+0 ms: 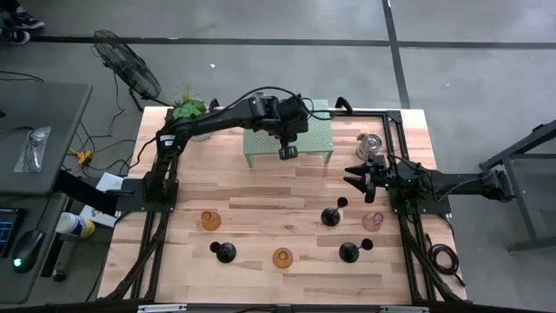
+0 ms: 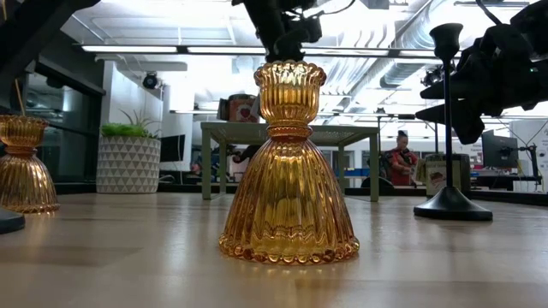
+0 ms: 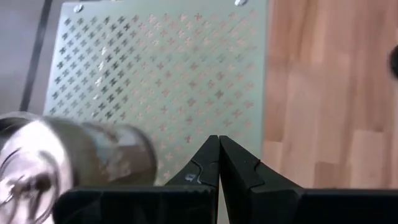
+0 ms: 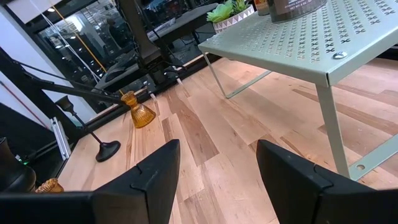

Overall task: Pick & Place candle stick holders
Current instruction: Put the bottom silver scented candle on the shelf

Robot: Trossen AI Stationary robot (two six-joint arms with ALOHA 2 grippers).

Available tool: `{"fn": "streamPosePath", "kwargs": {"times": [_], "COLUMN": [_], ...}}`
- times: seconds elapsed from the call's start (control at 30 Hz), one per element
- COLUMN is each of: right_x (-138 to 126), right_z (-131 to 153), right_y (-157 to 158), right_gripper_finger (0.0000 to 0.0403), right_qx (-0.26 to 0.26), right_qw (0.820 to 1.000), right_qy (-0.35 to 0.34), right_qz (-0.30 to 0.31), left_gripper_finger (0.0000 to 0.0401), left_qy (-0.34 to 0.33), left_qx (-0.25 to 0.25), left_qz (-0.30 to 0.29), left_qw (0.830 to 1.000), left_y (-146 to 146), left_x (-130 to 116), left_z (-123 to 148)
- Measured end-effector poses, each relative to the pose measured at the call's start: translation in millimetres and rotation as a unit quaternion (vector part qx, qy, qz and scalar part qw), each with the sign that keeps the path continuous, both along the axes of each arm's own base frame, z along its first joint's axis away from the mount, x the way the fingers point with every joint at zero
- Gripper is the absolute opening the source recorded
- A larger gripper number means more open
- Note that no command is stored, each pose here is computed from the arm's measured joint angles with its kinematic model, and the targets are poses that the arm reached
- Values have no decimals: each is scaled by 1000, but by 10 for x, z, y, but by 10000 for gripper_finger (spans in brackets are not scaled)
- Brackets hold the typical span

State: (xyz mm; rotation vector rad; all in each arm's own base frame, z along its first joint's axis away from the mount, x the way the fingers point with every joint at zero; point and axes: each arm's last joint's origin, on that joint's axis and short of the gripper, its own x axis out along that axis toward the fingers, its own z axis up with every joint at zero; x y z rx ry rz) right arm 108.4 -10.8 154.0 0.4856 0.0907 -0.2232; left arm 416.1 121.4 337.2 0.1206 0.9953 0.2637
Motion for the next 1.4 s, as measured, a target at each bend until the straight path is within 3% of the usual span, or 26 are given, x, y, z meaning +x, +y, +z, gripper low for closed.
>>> {"fn": "streamPosePath", "kwargs": {"times": [0.6,1.4], "right_x": [0,0], "right_z": [-1,0], "right_y": [0,0], "right_gripper_finger": [206,206], "right_qx": [0,0], "right_qw": [1000,1000], "right_qy": [0,0], "right_qz": [0,0], "left_gripper_finger": [0,0], "left_qy": [31,35], "left_qx": [76,99], "left_qz": [87,141], "left_qw": [993,984], "left_y": [263,468], "left_x": [-105,-122], "left_z": [1,-65]}}
